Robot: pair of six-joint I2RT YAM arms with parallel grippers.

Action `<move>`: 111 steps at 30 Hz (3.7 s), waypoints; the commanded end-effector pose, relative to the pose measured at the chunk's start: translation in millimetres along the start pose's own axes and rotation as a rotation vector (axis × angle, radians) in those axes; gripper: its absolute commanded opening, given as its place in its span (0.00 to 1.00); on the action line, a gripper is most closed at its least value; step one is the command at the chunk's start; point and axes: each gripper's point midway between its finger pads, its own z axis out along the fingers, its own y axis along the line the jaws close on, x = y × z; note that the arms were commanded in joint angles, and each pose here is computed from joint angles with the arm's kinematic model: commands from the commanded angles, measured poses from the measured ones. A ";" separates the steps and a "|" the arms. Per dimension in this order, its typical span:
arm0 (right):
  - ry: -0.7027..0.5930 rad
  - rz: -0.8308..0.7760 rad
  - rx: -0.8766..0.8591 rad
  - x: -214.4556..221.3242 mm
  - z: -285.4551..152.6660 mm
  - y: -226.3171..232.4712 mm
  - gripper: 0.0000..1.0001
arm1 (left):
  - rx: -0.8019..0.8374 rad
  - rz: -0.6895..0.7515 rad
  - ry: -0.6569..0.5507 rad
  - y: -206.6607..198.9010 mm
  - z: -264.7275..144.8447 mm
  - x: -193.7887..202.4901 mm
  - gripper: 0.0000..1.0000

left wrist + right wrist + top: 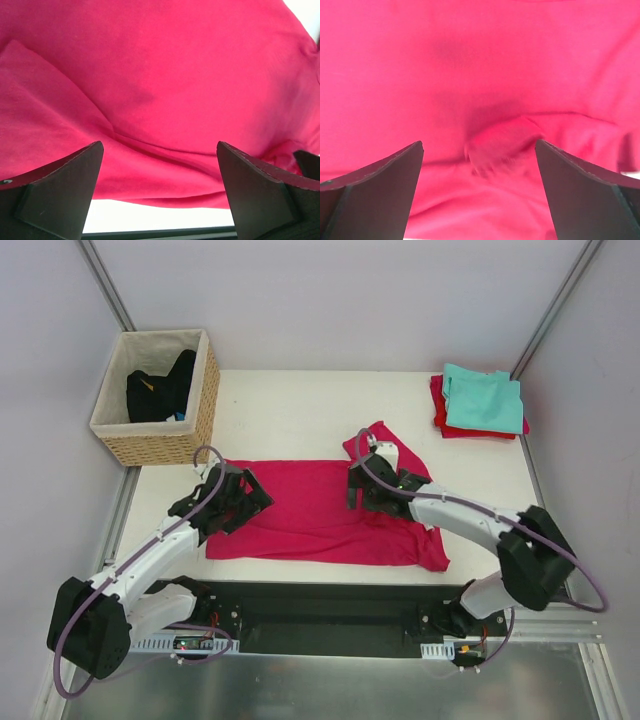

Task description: Fold and stack the t-shirts

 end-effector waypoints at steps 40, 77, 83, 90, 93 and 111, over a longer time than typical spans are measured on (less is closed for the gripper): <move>-0.054 0.036 0.105 46.6 -73.8 -99.3 0.34 | 0.965 0.132 0.471 -196.7 -4.1 203.8 0.93; 0.082 0.005 0.121 51.1 -4.3 -61.5 0.01 | 0.858 0.087 0.478 -139.7 23.1 215.9 0.91; 0.112 0.015 0.142 50.9 16.4 -62.5 0.01 | 0.850 0.074 0.479 -132.2 23.4 216.1 0.91; 0.120 0.042 0.184 37.6 31.2 -70.6 0.01 | 0.849 0.072 0.483 -133.1 26.3 217.8 0.91; 0.108 0.044 0.202 20.9 35.0 -72.5 0.01 | 0.851 0.069 0.493 -133.8 27.6 219.3 0.91; 0.079 0.104 0.195 -39.5 50.5 -62.1 0.01 | 0.852 0.071 0.512 -130.8 29.2 223.9 0.91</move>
